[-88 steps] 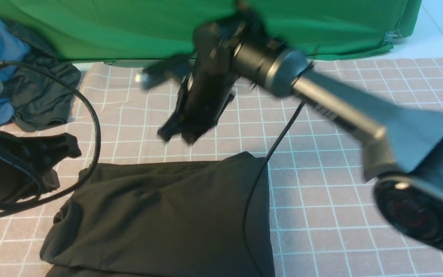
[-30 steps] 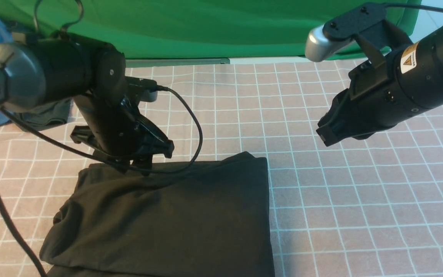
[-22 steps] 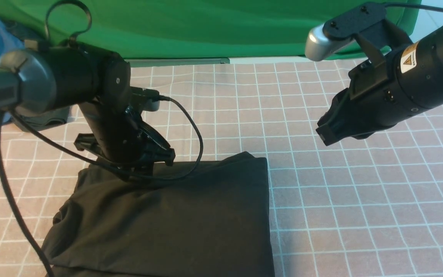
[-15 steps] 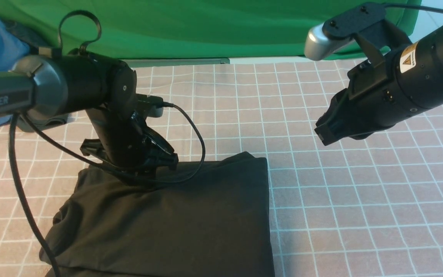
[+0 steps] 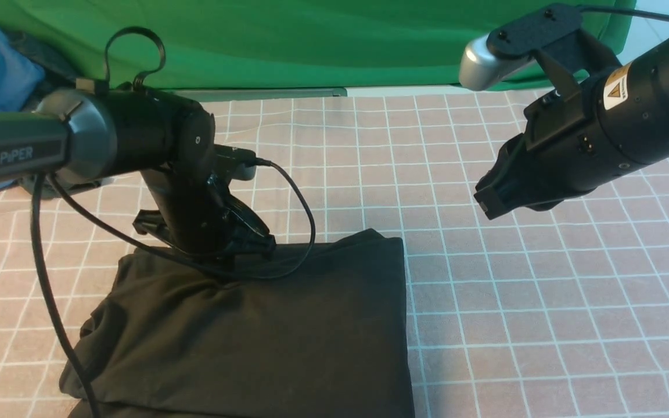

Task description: Fold a long-sleeved shirt over a pink coffee tablecloth.

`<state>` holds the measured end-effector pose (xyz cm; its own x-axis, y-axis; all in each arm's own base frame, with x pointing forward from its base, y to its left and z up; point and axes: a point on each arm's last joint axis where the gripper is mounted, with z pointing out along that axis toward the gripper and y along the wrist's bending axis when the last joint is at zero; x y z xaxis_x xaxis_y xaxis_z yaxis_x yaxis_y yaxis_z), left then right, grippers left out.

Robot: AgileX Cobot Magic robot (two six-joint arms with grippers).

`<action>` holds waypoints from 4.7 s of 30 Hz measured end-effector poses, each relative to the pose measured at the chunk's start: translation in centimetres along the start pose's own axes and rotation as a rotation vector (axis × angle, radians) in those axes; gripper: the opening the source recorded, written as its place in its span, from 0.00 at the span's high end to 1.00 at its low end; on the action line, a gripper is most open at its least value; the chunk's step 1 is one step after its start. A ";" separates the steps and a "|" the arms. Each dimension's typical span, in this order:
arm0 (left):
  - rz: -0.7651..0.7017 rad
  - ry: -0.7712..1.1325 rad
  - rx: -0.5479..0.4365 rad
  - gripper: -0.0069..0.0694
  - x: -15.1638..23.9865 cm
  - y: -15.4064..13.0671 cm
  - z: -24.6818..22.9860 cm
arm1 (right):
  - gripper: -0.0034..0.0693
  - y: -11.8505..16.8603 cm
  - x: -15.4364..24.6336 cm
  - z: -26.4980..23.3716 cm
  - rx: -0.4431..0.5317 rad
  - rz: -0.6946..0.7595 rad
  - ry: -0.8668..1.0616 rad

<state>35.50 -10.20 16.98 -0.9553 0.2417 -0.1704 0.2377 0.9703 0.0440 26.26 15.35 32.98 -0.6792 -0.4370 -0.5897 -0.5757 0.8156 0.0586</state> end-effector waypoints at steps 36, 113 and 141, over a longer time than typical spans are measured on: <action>0.087 0.051 -0.044 0.13 0.8 0.5 -1.2 | 0.90 0.1 -0.2 0.0 -0.014 -0.001 -0.019; -0.060 -0.014 0.048 0.88 0.8 2.7 -3.4 | 0.90 0.2 -0.5 0.0 -0.030 0.019 -0.053; -0.164 -0.051 -0.121 0.47 1.0 4.3 -4.9 | 0.89 0.3 -0.1 0.0 -0.039 0.115 -0.014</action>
<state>34.65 -5.82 21.86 -0.9686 0.0831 -0.2342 0.0537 0.9902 0.1293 26.17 15.66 33.06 -0.7353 -0.3363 -0.5885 -0.5122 0.8443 0.1575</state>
